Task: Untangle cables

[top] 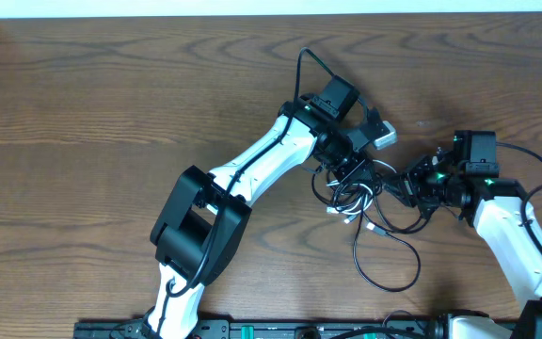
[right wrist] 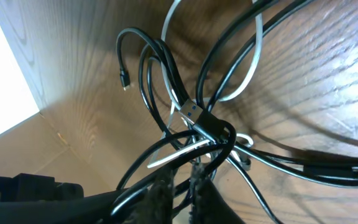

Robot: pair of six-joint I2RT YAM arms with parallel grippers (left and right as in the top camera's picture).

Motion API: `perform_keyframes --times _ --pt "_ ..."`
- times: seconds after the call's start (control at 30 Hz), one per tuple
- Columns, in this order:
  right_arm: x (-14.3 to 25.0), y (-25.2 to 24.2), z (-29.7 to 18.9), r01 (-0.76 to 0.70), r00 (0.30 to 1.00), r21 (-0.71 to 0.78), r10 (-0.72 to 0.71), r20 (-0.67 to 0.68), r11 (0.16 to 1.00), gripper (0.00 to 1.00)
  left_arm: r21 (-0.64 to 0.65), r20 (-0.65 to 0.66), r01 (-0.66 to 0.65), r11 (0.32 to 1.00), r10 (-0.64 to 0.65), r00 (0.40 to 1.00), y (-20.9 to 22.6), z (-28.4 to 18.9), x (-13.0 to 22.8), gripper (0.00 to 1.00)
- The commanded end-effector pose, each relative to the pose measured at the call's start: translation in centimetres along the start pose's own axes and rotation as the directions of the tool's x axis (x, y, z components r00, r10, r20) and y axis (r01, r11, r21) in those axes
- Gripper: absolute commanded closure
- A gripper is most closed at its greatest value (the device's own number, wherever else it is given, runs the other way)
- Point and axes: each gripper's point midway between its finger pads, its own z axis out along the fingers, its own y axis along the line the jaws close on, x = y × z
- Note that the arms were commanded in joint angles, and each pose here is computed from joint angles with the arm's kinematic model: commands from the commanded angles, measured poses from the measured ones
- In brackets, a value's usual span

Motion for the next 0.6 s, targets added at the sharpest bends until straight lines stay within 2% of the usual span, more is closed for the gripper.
perform_keyframes --times 0.0,0.2,0.27,0.37,0.43,0.57 --pt "1.6 0.0 0.5 0.013 0.998 -0.003 -0.013 -0.061 1.000 0.94 0.037 0.011 0.000 0.999 -0.001 1.000 -0.5 0.3 -0.2 0.92" --pt "1.4 -0.1 0.5 0.023 0.998 0.002 -0.023 -0.053 1.000 0.93 0.037 0.011 0.001 0.999 -0.001 1.000 -0.4 0.3 -0.2 0.92" --pt "1.4 -0.1 0.5 0.031 0.998 0.003 -0.030 -0.051 1.000 0.93 0.037 0.011 0.000 0.999 -0.001 1.000 -0.5 0.3 -0.2 0.85" --pt "1.3 -0.4 0.5 0.028 0.999 0.011 -0.027 -0.045 1.000 0.93 0.037 0.011 0.001 0.999 -0.001 1.000 -0.4 0.3 -0.2 0.83" --pt "1.2 -0.8 0.7 0.024 0.999 0.026 -0.023 -0.034 0.999 0.93 0.037 0.011 0.001 0.999 -0.001 1.000 -0.4 0.3 -0.2 0.77" --pt "0.7 -2.0 0.9 0.014 1.000 0.060 -0.014 -0.005 0.998 0.93 0.034 0.010 0.001 0.999 -0.001 1.000 -0.4 0.3 -0.1 0.76"
